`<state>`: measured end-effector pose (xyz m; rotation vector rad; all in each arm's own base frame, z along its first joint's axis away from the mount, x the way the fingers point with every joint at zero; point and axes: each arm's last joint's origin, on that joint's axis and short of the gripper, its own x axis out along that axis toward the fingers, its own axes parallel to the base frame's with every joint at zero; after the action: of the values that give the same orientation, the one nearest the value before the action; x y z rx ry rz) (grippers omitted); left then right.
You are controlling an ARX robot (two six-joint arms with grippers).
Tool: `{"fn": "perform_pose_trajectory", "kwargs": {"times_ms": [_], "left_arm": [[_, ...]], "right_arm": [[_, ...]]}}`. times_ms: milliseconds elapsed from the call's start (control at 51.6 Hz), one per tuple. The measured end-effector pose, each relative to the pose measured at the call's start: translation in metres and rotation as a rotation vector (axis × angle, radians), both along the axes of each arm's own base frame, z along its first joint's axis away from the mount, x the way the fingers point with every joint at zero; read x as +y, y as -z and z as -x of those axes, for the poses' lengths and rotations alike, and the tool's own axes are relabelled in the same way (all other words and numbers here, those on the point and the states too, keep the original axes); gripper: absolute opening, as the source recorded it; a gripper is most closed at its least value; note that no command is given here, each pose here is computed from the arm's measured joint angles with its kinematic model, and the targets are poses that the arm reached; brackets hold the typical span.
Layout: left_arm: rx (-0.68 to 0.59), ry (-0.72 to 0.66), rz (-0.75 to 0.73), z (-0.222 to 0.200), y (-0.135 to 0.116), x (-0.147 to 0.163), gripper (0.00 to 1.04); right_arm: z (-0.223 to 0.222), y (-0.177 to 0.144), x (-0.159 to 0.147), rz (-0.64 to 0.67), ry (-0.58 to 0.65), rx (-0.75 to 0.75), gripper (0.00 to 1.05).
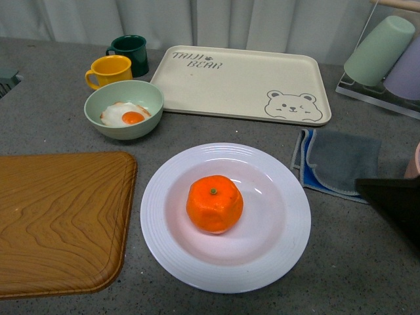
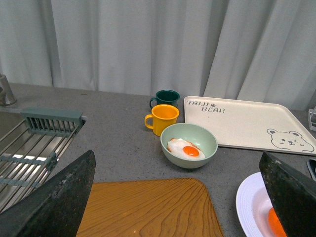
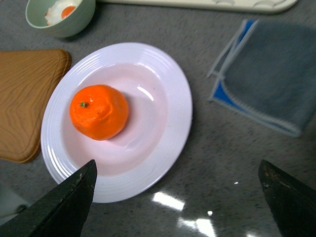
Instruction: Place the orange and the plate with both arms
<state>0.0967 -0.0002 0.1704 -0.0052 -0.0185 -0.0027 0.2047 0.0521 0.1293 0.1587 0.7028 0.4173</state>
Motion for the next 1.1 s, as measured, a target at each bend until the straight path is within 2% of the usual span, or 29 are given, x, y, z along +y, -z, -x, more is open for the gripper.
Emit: {"fn": "perform_pose_trajectory", "kwargs": {"times_ms": [39,213,465,891,1104], "left_arm": [[0.000,0.000,0.000,0.000,0.000,0.000,0.98],[0.000,0.000,0.000,0.000,0.000,0.000,0.98],[0.000,0.000,0.000,0.000,0.000,0.000,0.98],[0.000,0.000,0.000,0.000,0.000,0.000,0.98],[0.000,0.000,0.000,0.000,0.000,0.000,0.98]], "right_arm": [[-0.010,0.006,0.004,-0.059,-0.012,0.074,0.95],[-0.030,0.015,0.011,-0.179,-0.028,0.215,0.95],[-0.046,0.032,0.014,-0.262,0.018,0.384,0.95],[-0.059,0.058,0.020,-0.288,0.062,0.488,0.95],[-0.070,0.068,0.027,-0.344,0.088,0.529,0.95]]}}
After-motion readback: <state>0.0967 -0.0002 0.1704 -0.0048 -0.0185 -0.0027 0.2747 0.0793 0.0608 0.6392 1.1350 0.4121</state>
